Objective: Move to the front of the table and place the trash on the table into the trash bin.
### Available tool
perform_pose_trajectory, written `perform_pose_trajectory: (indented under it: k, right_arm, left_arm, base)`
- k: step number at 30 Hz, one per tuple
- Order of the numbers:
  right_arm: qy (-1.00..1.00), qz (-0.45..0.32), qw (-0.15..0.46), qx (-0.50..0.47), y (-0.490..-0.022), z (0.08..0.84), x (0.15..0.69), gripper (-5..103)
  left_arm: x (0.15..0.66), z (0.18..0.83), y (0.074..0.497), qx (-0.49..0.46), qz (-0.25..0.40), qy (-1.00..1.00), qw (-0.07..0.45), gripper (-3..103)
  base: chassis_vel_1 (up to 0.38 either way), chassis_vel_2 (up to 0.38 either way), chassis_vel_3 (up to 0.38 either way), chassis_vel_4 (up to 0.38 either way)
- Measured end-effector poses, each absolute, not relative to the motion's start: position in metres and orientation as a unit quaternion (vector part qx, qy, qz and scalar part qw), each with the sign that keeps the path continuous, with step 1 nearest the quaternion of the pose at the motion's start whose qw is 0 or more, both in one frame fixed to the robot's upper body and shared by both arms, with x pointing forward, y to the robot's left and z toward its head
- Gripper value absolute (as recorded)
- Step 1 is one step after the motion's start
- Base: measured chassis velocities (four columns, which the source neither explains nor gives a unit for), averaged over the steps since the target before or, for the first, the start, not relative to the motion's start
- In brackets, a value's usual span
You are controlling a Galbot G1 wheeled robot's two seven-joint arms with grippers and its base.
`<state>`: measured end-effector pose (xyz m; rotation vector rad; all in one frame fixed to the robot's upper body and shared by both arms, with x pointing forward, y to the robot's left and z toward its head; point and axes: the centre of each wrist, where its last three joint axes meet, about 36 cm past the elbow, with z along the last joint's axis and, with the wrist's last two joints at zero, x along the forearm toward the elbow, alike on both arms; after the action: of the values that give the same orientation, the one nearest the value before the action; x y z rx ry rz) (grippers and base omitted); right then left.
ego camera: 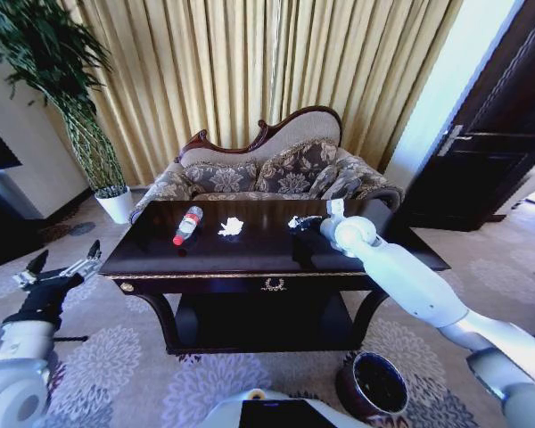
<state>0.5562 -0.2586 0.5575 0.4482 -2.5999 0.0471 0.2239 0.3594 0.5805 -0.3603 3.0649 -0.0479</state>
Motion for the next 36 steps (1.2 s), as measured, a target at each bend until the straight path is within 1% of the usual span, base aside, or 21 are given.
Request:
perform_pose_trajectory:
  k: [8,11,12,15,16,18,20,21,23,27,28,31,36]
  right_arm:
    - [-0.953,0.013,0.234,0.189,-0.264,0.561,0.552,0]
    - [-0.959,-0.009,0.198,0.203,-0.271,0.561,0.549,0]
    - [-0.959,-0.009,0.198,0.203,-0.271,0.561,0.549,0]
    - [-0.969,-0.033,0.137,0.204,-0.283,0.557,0.539,0]
    - [-0.969,-0.033,0.137,0.204,-0.283,0.557,0.539,0]
    - [-0.973,-0.034,0.11,0.199,-0.291,0.557,0.528,0]
    - [-0.975,-0.036,0.102,0.195,-0.295,0.556,0.522,0]
    - [-0.979,-0.037,0.084,0.184,-0.303,0.555,0.506,0]
    - [-0.984,-0.026,0.058,0.166,-0.318,0.55,0.486,0]
    - [-0.986,-0.014,0.045,0.159,-0.328,0.55,0.475,0]
    - [-0.989,0.008,0.026,0.143,-0.341,0.55,0.459,0]
    - [-0.992,0.024,0.006,0.125,-0.352,0.55,0.444,0]
    - [-0.995,0.03,0.005,0.095,-0.364,0.543,0.427,0]
  left_arm:
    - [0.224,0.579,0.358,-0.117,-0.02,0.993,0.026,100]
    - [0.224,0.579,0.357,-0.115,-0.022,0.993,0.026,100]
    - [0.224,0.579,0.357,-0.115,-0.022,0.993,0.026,100]
    - [0.224,0.578,0.357,-0.115,-0.021,0.993,0.025,100]
    - [0.224,0.578,0.357,-0.115,-0.021,0.993,0.025,100]
    - [0.225,0.579,0.357,-0.113,-0.019,0.993,0.027,100]
    - [0.225,0.579,0.358,-0.112,-0.019,0.993,0.029,100]
    - [0.228,0.579,0.36,-0.11,-0.019,0.993,0.032,100]
    - [0.232,0.576,0.364,-0.107,-0.022,0.993,0.037,100]
    - [0.235,0.575,0.367,-0.102,-0.023,0.994,0.039,100]
    - [0.237,0.573,0.37,-0.095,-0.025,0.994,0.042,100]
    - [0.241,0.569,0.374,-0.083,-0.03,0.995,0.049,100]
    - [0.248,0.563,0.377,-0.07,-0.037,0.996,0.052,100]
  base:
    - [0.0,0.0,0.0,0.0]
    - [0.0,0.0,0.0,0.0]
    - [0.0,0.0,0.0,0.0]
    - [0.0,0.0,0.0,0.0]
    - [0.0,0.0,0.0,0.0]
    - [0.0,0.0,0.0,0.0]
    - [0.0,0.0,0.0,0.0]
    - [0.0,0.0,0.0,0.0]
    - [0.0,0.0,0.0,0.0]
    - [0.0,0.0,0.0,0.0]
    - [0.0,0.0,0.0,0.0]
    - [0.0,0.0,0.0,0.0]
    - [0.0,0.0,0.0,0.0]
